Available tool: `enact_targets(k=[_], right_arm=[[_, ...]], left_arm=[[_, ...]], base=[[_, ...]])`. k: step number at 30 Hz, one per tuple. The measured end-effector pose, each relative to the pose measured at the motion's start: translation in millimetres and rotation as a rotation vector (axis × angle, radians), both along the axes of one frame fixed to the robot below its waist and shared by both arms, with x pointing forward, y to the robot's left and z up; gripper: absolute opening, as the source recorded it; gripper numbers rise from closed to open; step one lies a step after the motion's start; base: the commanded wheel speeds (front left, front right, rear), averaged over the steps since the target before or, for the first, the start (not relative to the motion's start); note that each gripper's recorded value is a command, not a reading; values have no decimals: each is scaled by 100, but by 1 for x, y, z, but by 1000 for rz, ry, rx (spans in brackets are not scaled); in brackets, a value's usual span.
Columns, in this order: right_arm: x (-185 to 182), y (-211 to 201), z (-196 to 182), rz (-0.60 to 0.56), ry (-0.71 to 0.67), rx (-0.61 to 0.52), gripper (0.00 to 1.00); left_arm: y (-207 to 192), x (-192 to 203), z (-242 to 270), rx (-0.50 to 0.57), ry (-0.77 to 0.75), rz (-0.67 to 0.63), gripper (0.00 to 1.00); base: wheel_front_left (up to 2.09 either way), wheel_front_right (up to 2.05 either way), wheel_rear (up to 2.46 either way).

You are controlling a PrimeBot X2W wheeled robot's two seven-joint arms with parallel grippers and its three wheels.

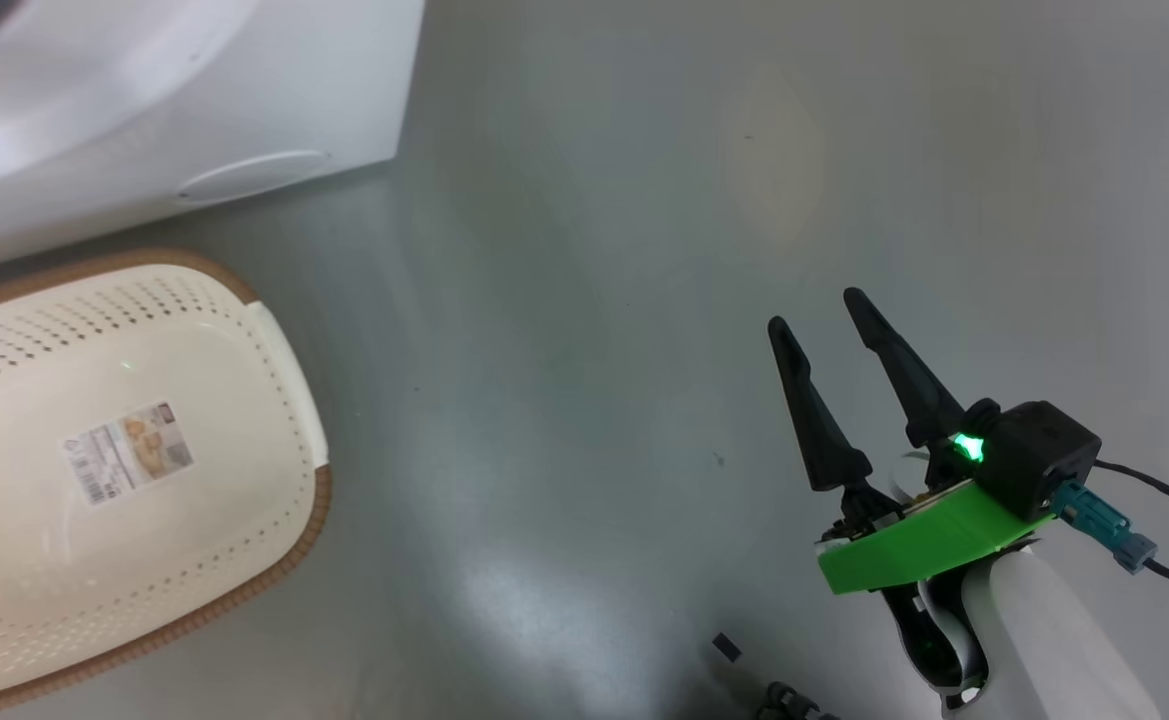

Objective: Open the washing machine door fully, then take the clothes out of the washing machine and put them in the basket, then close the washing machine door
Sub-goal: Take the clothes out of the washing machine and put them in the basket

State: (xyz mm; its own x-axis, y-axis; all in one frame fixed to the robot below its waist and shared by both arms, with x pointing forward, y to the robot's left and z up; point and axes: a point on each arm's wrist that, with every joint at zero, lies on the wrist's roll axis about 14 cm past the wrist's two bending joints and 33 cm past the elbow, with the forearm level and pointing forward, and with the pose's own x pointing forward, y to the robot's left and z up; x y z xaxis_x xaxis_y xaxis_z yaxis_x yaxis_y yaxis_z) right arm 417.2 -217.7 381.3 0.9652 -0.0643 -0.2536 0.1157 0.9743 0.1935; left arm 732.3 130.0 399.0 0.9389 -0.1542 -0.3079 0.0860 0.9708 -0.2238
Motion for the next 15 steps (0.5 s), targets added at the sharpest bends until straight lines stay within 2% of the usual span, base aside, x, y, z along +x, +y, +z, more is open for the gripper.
enact_targets(k=[9,14,15], right_arm=[[-2,-9,-10,-28,32,-4,100],[-1,-8,-13,-24,36,-1,100],[-1,-8,-13,-23,35,-1,100]], left_arm=[[0,3,-45,38,180,5,100],[2,2,-50,52,221,4,100],[2,2,-50,57,227,4,58]], base=[[0,0,0],[0,0,0],[0,0,0]])
